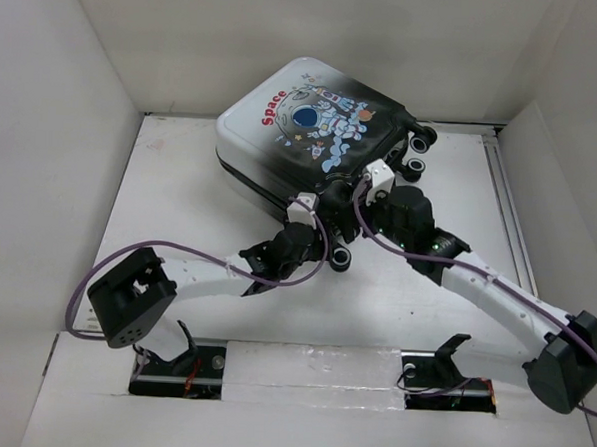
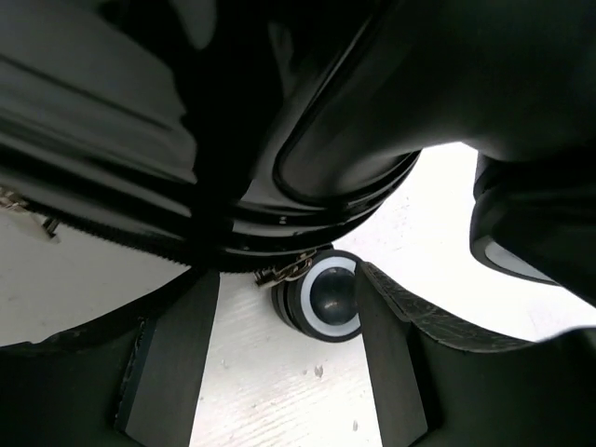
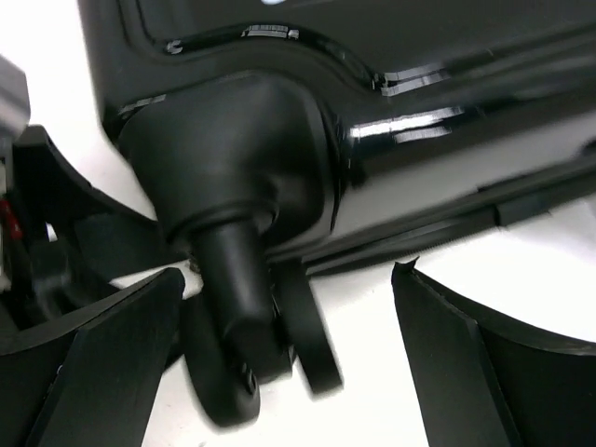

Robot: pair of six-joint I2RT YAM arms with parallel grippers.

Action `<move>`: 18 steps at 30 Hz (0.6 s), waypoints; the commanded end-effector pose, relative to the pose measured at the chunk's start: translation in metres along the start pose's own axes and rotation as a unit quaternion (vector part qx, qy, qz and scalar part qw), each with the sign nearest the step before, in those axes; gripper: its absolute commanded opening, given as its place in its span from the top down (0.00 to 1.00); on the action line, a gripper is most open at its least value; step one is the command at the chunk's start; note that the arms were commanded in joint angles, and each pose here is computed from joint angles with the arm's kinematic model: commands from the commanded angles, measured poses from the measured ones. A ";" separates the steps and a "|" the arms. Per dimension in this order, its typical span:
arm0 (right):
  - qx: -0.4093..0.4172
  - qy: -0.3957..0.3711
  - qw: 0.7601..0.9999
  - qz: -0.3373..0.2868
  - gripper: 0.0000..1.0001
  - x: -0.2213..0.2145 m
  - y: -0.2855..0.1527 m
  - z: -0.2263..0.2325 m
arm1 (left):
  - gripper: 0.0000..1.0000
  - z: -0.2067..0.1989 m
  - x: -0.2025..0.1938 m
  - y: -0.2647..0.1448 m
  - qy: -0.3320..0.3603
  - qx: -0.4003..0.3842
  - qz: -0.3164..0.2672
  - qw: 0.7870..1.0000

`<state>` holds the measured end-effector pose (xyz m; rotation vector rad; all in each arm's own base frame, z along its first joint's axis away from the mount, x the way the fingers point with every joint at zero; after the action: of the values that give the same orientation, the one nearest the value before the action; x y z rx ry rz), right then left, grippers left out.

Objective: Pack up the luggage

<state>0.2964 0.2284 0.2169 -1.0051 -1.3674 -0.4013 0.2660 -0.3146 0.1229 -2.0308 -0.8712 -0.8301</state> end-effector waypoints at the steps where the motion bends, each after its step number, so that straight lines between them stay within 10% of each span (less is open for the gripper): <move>1: 0.076 -0.010 0.997 -0.027 0.01 0.024 0.010 0.009 | 0.44 -0.021 0.019 0.005 -0.005 -0.022 -0.029 0.999; 13: 0.113 0.003 0.994 -0.002 0.02 0.012 0.034 0.002 | 0.71 -0.018 0.020 0.014 -0.004 -0.007 -0.038 0.999; 18: 0.130 0.006 0.991 0.008 0.33 0.002 0.039 0.008 | 0.99 -0.011 0.023 0.014 -0.007 0.014 -0.050 0.999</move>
<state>0.3104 0.2431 0.1776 -0.8840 -1.2847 -0.1668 0.2715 -0.3184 0.1117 -1.9926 -0.8679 -0.8288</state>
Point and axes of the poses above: each gripper's point midway between its finger pads, its own y axis out along the fingers, its own z axis along the line the jaws close on, x = y × z, the point moved 1 cm from there along -y, back along the fingers, and after that the axes turned 8 degrees about -y, right-handed, at the moved point
